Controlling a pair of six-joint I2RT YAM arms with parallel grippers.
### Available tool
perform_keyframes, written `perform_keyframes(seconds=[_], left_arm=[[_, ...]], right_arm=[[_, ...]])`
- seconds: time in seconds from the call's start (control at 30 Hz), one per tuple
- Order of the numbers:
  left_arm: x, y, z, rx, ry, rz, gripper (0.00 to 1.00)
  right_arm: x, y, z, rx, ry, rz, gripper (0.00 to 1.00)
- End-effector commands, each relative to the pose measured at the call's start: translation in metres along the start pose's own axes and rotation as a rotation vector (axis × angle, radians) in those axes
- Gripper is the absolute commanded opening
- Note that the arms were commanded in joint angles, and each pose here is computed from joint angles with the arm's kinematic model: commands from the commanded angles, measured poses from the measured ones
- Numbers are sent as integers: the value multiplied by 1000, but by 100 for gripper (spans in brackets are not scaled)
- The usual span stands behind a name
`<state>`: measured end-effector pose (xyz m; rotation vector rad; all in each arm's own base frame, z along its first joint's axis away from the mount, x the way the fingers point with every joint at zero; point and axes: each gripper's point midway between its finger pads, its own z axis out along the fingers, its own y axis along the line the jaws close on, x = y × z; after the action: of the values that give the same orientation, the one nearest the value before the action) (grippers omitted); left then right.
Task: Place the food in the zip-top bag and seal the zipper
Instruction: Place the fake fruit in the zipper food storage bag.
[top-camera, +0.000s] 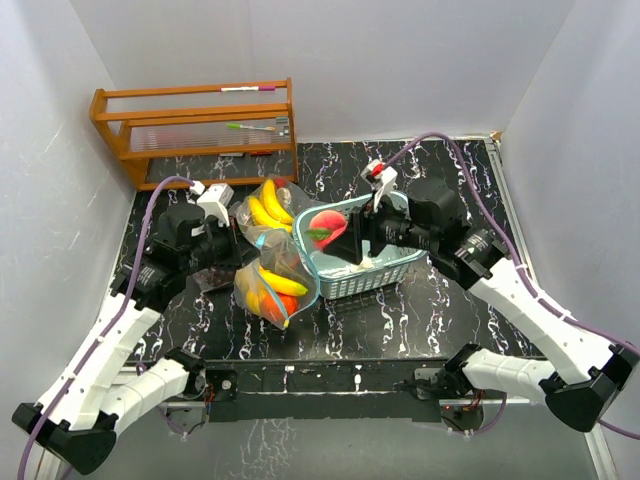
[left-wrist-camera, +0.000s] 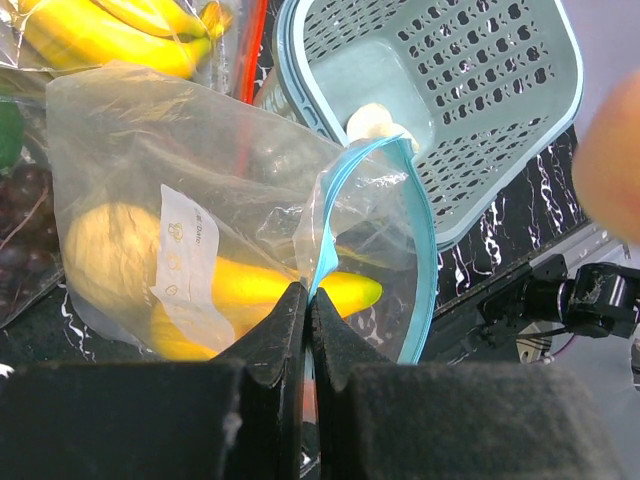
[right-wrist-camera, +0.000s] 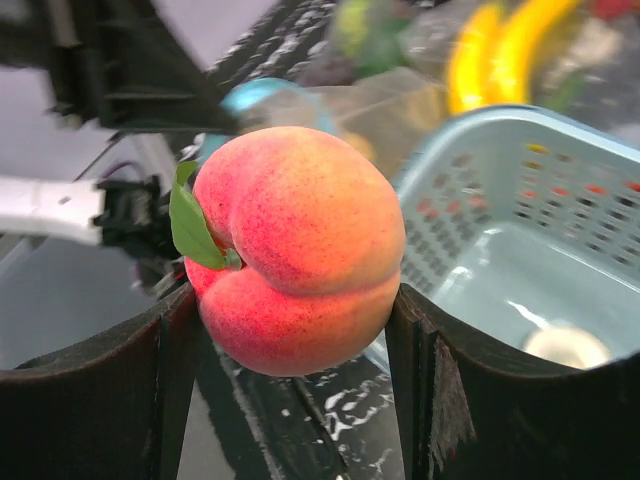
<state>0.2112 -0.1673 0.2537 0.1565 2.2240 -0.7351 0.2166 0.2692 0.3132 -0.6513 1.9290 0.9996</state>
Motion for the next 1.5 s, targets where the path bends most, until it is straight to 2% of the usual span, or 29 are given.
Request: perform_keyframes(seconds=[0.0,0.17,0.53,0.67,0.73,0.8,0.9,1.0,1.03,1.33,1.47], left_arm=[[-11,-8,1,29,-27,8,0],[-12,-8,3,28,-21,7,0],[-13,-10,-7,29,-30,14,0],[-12,-9,-10,27,-34,16,0],[-12,-8,-10,22,-33,19,0],[-12,-8,-11,20,-32,21,0],[-12,-8,-12,20,-36,22,0],[-12,-8,-13,17,-38,22,0],[-12,-8,-12,18,-38,23,0],[-13,-9,-11,22,-38,20,0],[-18,-12,-15,28,-53,16,0]], right_arm=[[-11,66,5,-305,-67,-98,32],[9,90,29,-340,-12,-120,32],[36,54,80,-167,72,-53,33],[42,49,100,-152,91,-36,33],[43,47,109,-129,104,-33,38],[39,50,114,-114,103,-41,57],[35,50,115,-80,93,-52,73],[29,50,110,-58,69,-59,95],[28,51,108,-60,62,-60,98],[5,57,75,-32,0,-60,98],[-6,30,51,156,-33,-32,98]])
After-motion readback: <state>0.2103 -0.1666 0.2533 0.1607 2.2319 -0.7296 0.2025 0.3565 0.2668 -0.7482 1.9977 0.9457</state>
